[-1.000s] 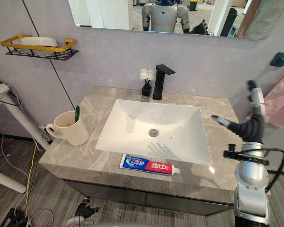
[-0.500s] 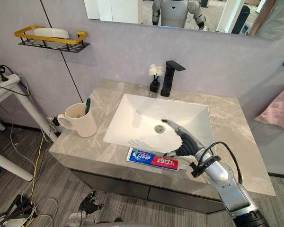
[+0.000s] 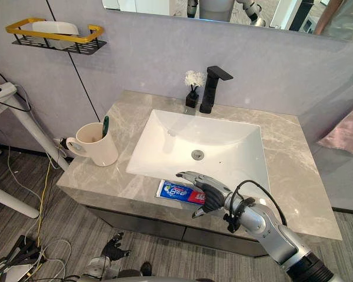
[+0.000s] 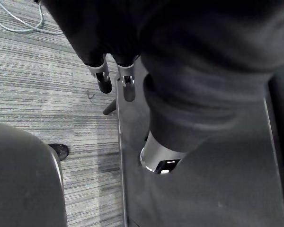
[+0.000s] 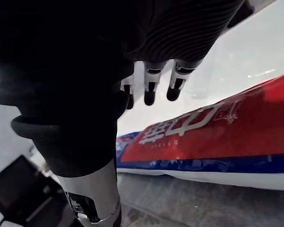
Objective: Organize washtable
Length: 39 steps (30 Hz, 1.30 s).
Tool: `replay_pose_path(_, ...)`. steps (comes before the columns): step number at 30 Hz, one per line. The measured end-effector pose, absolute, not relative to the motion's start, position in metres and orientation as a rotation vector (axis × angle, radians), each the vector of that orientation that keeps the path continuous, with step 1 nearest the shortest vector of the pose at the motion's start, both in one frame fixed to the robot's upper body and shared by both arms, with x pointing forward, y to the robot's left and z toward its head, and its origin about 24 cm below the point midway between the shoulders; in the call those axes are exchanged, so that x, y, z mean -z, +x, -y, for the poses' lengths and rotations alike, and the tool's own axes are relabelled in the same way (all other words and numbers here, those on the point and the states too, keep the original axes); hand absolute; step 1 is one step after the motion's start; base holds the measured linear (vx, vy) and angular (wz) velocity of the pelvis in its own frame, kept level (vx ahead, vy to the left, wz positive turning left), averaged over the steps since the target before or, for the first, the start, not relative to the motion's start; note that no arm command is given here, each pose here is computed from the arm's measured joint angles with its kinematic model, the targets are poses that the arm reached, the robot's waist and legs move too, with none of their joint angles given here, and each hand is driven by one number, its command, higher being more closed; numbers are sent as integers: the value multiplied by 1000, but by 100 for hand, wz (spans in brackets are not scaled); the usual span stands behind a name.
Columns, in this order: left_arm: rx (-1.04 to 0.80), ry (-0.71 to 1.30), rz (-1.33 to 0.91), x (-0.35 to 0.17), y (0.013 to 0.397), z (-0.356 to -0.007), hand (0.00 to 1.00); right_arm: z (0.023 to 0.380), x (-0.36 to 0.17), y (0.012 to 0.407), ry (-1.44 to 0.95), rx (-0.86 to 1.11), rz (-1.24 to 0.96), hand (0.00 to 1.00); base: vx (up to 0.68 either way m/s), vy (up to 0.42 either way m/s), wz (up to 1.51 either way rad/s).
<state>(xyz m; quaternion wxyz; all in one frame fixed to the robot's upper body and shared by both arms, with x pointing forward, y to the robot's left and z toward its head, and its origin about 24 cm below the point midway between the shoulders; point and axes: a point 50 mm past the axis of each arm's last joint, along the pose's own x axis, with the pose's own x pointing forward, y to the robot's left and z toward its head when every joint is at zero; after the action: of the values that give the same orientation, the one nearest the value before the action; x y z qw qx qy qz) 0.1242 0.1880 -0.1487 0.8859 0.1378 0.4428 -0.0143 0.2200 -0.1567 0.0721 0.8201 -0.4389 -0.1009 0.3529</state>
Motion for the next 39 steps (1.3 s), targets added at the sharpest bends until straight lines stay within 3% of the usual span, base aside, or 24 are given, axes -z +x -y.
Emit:
replay_pose_path(19,33,284,-927,150,125,-186,0,166,-77,231,-935,-578,240,0,-1,0,0)
replay_pose_path(39,45,291,-928,150,125,-185,0,168,-62,229,-934,-567,184,0,0,0,0)
